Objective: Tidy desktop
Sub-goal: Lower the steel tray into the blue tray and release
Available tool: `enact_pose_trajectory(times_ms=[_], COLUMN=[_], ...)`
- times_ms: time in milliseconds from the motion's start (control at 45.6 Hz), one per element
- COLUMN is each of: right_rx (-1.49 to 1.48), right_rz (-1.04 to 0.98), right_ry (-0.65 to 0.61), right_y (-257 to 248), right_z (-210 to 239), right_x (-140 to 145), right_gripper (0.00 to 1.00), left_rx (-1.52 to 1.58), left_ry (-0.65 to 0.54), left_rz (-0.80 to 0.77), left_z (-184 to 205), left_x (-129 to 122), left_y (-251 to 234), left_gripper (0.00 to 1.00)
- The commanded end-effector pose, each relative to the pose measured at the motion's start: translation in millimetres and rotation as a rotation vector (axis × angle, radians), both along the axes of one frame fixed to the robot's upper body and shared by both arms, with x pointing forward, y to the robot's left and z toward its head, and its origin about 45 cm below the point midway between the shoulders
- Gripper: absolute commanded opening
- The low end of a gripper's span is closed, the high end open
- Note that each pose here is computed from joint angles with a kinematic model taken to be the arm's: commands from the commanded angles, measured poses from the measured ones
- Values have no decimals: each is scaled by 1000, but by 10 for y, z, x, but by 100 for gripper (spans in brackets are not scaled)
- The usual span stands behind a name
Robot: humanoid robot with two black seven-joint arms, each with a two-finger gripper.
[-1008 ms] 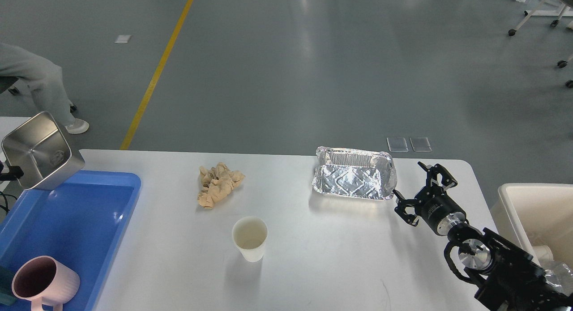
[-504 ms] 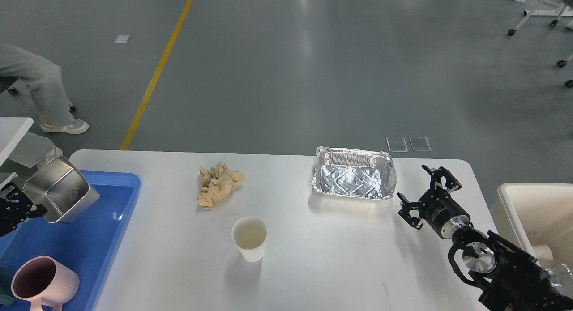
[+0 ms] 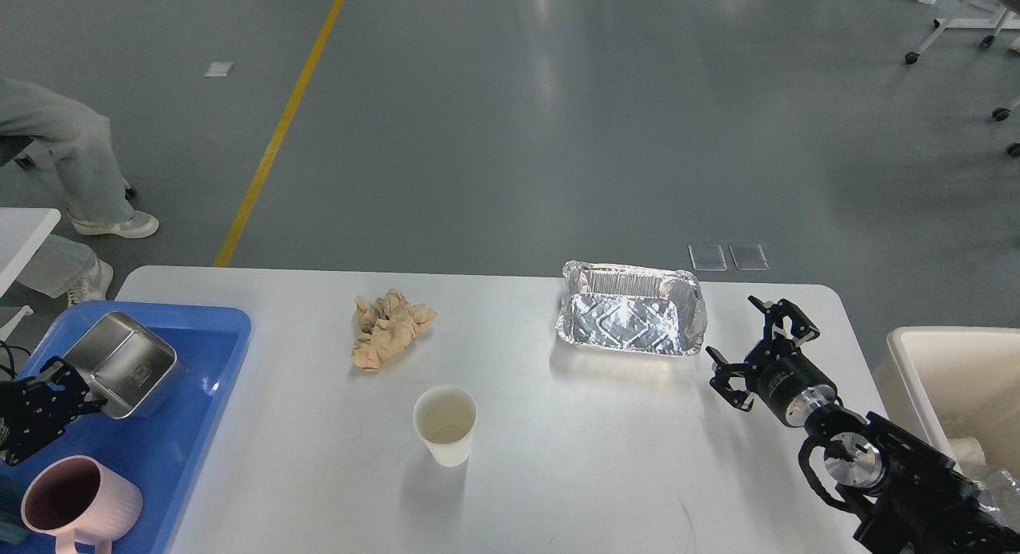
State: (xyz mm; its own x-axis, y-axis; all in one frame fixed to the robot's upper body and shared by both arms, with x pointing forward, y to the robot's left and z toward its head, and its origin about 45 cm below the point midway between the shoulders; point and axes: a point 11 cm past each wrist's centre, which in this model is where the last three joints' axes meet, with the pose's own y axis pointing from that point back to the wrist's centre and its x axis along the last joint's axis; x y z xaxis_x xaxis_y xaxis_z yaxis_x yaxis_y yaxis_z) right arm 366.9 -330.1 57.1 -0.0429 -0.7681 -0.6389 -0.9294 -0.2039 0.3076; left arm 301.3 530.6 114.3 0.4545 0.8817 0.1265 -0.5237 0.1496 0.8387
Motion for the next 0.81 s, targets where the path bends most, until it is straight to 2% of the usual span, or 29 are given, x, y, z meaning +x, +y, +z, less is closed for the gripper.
enact_pose_trajectory(times_ms=[0,153,241,438,548,570,636,789], right_rx=[0,-3,-4,-4,-9,-11,-10,-28], right_rz=[0,6,7,8,7,6,6,-3], right_ry=[1,4,4,2,0,-1,-5,-16], right_y=[1,12,14,12,-13,-24,-26,-132], right_z=[1,-11,-13,-3,13,18,34,96], right_x=[1,-10,-12,-4,4,8,23,55], right_gripper=[100,100,100,100,100,100,100,100], left_rx=[-5,-40,-59,-112,-166,-178,-215,-289], left_ry=[2,-18,-35,-97,-179,-194,-242,-384], left_rz=[4,31,48,110,176,193,234,268], left_z=[-24,-19,0,107,271,300,398,778], left_x=[-26,-17,-1,54,168,184,255,641], left_y=[0,-13,-15,34,81,94,115,24], left_gripper=[11,28,43,65,94,97,97,97])
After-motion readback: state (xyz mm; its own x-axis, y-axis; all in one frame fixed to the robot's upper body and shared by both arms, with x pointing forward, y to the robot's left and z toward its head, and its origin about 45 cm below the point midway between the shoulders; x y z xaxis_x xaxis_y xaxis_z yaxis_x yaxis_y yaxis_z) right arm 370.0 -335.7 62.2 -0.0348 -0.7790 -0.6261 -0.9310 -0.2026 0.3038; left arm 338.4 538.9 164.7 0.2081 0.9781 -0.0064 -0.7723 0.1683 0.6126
